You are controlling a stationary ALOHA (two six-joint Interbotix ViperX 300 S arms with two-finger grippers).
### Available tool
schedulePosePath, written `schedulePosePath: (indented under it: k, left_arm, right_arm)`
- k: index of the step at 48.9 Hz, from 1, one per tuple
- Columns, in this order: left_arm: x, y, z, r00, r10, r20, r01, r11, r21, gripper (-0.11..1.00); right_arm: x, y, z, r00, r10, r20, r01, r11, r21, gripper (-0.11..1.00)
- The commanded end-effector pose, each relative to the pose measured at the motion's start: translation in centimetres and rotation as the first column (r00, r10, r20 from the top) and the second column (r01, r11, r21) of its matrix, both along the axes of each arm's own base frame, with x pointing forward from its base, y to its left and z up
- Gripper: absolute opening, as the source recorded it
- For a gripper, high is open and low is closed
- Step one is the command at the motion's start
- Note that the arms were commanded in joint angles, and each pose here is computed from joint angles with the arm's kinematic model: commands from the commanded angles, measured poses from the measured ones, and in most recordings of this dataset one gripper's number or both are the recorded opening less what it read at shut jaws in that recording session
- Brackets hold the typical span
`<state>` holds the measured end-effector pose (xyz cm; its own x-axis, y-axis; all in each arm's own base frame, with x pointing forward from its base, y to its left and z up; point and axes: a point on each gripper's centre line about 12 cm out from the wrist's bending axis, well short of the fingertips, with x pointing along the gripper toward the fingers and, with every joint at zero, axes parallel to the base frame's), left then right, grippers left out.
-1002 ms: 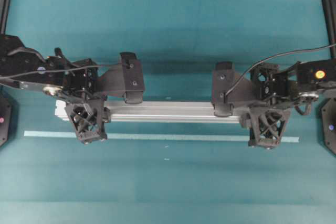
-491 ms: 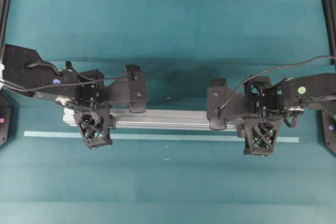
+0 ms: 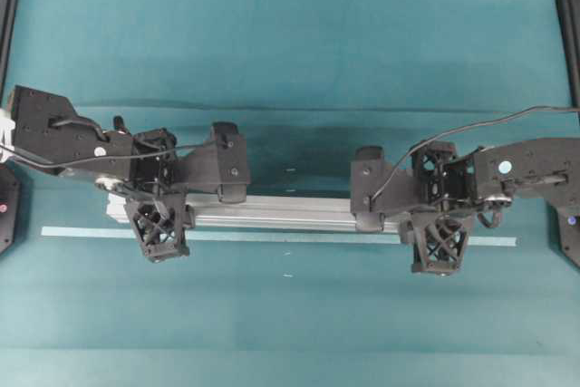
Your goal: Lift the metal rail with both hands.
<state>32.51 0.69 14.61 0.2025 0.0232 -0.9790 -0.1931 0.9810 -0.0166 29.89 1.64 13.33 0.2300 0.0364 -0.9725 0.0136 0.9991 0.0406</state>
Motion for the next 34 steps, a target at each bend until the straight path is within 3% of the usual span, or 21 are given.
schedulePosePath:
  k: [1, 34]
  left_arm:
    - [0.0, 0.2, 0.2, 0.999, 0.034, 0.010, -0.034, 0.999, -0.005, 0.33]
    - [-0.2, -0.1, -0.9, 0.990, 0.122, 0.067, -0.120, 0.992, -0.034, 0.33]
  right_arm:
    - [-0.1, 0.7, -0.6, 1.000, 0.020, -0.012, -0.020, 1.000, 0.006, 0.39]
    - [-0.4, 0.4, -1.6, 1.000, 0.026, -0.007, -0.026, 1.000, -0.010, 0.39]
